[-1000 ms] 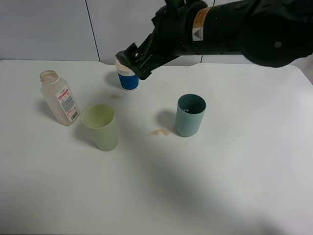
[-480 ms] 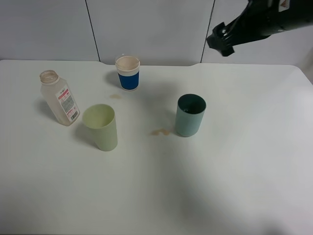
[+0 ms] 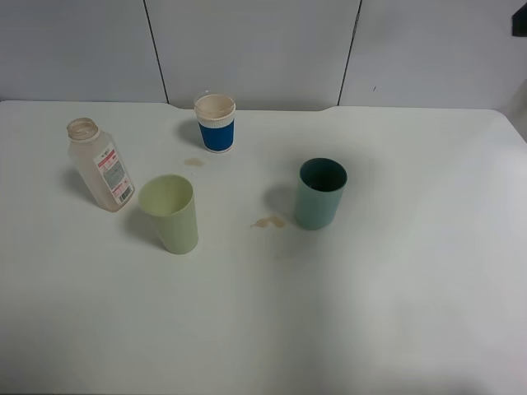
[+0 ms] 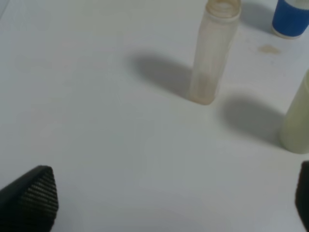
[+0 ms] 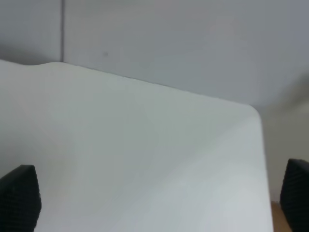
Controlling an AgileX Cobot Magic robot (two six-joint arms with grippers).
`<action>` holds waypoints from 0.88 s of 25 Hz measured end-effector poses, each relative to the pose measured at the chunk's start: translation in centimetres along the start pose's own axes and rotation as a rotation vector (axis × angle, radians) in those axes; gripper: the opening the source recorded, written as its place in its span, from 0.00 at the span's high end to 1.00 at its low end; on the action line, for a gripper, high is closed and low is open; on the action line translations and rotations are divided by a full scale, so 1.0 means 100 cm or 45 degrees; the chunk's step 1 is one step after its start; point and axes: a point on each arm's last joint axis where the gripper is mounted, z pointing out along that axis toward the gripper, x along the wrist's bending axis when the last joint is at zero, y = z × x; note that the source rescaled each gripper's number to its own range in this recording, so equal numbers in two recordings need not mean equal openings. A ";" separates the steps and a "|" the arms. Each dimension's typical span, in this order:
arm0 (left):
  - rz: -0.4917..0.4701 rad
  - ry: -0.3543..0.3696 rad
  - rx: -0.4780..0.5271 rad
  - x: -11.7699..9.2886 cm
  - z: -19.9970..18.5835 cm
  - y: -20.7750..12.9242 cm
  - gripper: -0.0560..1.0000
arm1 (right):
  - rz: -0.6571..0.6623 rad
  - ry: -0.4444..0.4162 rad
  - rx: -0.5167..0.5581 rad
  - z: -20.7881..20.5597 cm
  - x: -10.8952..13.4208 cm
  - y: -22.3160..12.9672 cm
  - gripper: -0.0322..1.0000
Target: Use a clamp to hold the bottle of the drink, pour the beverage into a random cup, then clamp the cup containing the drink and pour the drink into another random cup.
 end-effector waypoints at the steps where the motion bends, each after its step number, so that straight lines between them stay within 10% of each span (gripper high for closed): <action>1: 0.000 0.000 0.000 0.000 0.000 0.000 0.00 | 0.031 -0.021 -0.003 -0.011 -0.005 -0.001 0.02; 22: 0.000 0.000 0.000 0.000 0.000 0.000 0.00 | 0.266 0.006 -0.055 -0.186 -0.001 -0.072 0.01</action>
